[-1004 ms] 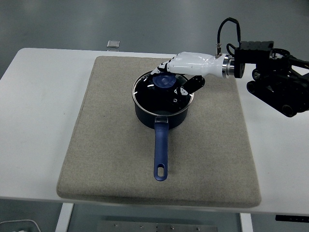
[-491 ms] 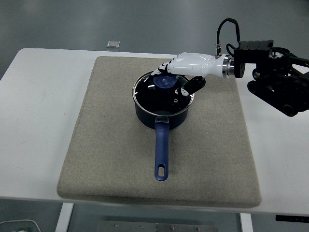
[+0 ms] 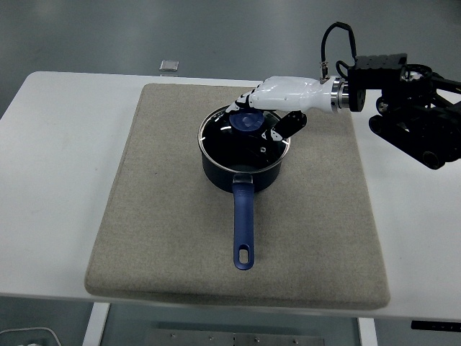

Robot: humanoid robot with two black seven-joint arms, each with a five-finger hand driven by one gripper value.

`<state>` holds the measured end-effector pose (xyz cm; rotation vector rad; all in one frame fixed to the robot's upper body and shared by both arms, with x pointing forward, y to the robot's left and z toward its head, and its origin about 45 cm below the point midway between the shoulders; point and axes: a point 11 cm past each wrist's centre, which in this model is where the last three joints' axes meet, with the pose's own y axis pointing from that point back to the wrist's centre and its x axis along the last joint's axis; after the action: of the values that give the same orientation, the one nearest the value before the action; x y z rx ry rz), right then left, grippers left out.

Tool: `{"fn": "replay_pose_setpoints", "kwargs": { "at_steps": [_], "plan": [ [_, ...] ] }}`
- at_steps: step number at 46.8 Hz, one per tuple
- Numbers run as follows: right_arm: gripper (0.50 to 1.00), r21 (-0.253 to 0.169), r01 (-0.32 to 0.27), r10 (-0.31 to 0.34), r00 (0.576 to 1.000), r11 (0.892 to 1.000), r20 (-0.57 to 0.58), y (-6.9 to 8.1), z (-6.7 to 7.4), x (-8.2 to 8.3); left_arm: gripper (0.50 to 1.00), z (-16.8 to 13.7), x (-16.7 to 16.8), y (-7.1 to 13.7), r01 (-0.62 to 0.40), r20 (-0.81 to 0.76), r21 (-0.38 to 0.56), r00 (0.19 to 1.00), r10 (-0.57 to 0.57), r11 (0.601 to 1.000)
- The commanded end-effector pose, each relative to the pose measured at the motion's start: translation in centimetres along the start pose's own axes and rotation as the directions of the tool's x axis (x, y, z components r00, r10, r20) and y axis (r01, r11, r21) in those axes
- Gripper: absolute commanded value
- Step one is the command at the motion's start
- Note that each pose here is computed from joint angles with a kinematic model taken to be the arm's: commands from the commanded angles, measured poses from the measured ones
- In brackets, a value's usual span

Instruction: Lift the pot lid and place it to the right of the pot.

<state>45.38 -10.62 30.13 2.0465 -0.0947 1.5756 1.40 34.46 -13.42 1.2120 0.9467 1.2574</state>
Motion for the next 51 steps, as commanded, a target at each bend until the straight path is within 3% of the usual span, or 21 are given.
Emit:
{"fn": "replay_pose_setpoints", "kwargs": {
  "at_steps": [1, 34, 51],
  "plan": [
    [0.5, 0.001, -0.012, 0.012, 1.0, 1.0, -0.003, 0.0, 0.0, 0.5, 1.0, 0.0, 0.0, 0.0, 0.0, -0.001, 0.0, 1.0, 0.0, 1.0],
    [0.5, -0.008, -0.03, 0.029, 0.999, 1.0, -0.019, 0.1, 0.2, 1.3, 1.0, 0.0, 0.0, 0.0, 0.0, 0.001, 0.0, 1.0, 0.0, 1.0],
    [0.5, -0.04, -0.059, 0.057, 0.997, 0.997, -0.042, 0.8, 1.0, 3.3, 1.0, 0.0, 0.0, 0.0, 0.0, 0.001, 0.0, 1.0, 0.0, 1.0]
  ]
}}
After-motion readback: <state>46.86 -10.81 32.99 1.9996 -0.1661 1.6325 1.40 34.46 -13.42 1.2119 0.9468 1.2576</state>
